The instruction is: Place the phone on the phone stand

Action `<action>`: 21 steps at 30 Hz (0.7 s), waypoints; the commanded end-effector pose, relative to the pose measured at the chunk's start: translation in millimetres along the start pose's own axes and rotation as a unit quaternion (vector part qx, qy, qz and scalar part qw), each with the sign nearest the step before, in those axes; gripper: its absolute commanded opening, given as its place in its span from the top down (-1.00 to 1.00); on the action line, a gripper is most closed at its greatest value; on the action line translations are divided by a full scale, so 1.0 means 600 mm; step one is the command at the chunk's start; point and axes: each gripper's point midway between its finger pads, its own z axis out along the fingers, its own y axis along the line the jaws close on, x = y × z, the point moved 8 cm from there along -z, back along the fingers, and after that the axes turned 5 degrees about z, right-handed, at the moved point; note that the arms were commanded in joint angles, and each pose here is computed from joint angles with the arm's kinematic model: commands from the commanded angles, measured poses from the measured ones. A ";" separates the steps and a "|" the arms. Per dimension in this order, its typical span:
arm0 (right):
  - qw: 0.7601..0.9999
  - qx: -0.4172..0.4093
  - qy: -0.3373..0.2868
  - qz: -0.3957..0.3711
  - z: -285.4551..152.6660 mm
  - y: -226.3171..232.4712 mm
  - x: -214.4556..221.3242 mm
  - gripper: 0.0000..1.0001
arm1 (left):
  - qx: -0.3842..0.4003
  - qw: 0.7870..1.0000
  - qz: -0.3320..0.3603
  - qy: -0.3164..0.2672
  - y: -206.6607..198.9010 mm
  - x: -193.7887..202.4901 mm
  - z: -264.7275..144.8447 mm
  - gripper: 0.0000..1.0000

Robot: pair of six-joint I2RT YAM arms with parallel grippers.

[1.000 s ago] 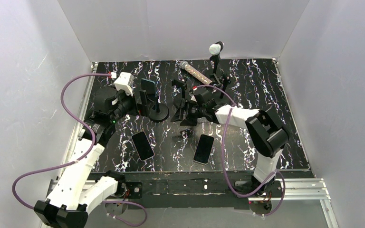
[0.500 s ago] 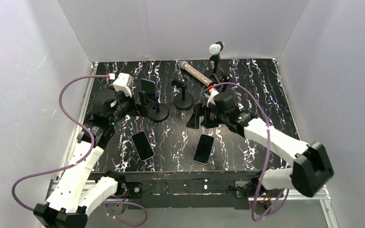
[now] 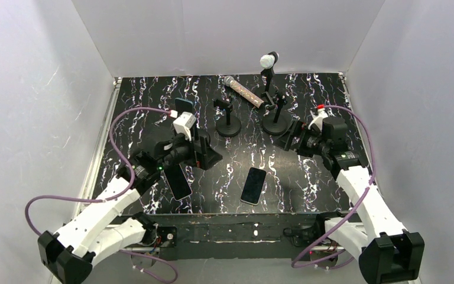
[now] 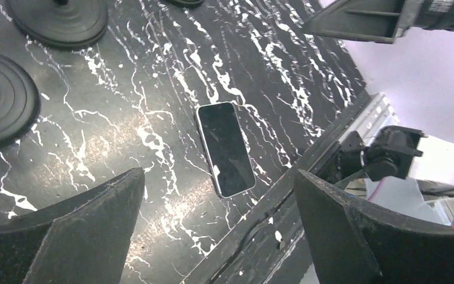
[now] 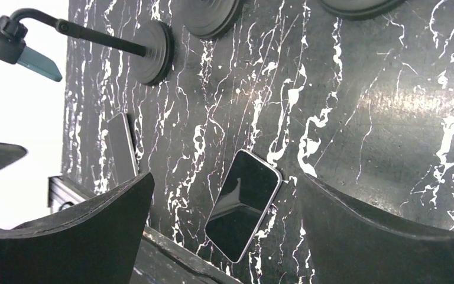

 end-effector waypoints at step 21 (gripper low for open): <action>0.994 0.045 -0.001 0.099 -0.018 -0.117 0.006 -0.97 | -0.105 0.976 0.066 0.182 -0.137 0.152 0.220 -0.97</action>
